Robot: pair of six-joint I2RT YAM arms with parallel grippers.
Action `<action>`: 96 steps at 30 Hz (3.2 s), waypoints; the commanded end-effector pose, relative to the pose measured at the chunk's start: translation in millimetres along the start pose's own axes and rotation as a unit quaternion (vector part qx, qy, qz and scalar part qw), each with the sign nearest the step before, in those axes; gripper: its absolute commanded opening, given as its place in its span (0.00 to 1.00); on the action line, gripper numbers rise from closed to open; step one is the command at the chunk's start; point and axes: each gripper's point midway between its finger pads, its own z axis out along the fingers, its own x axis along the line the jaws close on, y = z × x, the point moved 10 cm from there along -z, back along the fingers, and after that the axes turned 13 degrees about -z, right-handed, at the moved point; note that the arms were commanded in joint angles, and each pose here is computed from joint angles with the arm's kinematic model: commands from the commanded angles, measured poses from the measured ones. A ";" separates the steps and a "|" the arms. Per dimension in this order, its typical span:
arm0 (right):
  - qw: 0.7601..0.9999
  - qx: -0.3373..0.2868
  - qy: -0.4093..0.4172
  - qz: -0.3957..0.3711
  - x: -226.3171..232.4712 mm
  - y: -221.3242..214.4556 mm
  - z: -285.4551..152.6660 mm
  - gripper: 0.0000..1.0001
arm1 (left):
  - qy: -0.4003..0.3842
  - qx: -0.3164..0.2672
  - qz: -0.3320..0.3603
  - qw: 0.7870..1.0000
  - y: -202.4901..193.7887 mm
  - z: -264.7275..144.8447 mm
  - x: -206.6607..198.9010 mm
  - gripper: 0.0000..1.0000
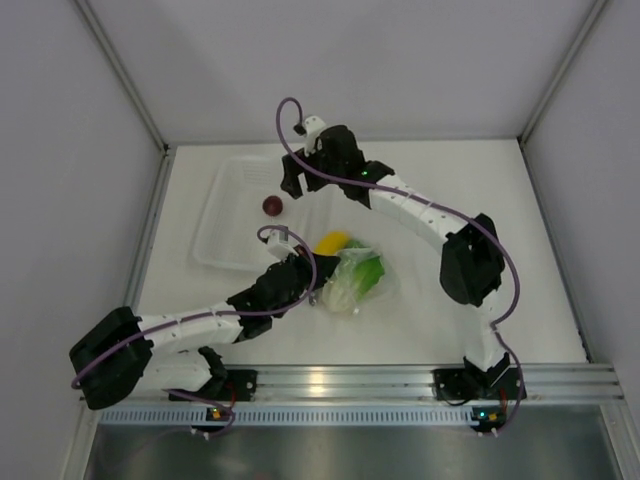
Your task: Open the zip-top bag and remove the fake food
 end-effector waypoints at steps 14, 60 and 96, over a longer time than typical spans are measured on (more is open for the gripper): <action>0.967 -0.155 -0.132 0.153 2.1 17.9 -224.9 0.79 | -0.093 -0.032 0.014 0.995 18.7 8.9 -64.8 0.00; 0.883 0.010 -0.236 0.405 -6.3 -147.7 -166.3 0.83 | -0.217 -0.083 -0.125 0.965 4.0 53.7 -115.9 0.00; 0.921 0.091 0.039 0.378 56.5 -186.7 -99.6 0.90 | -0.180 -0.039 -0.115 0.976 -16.9 42.5 -44.1 0.00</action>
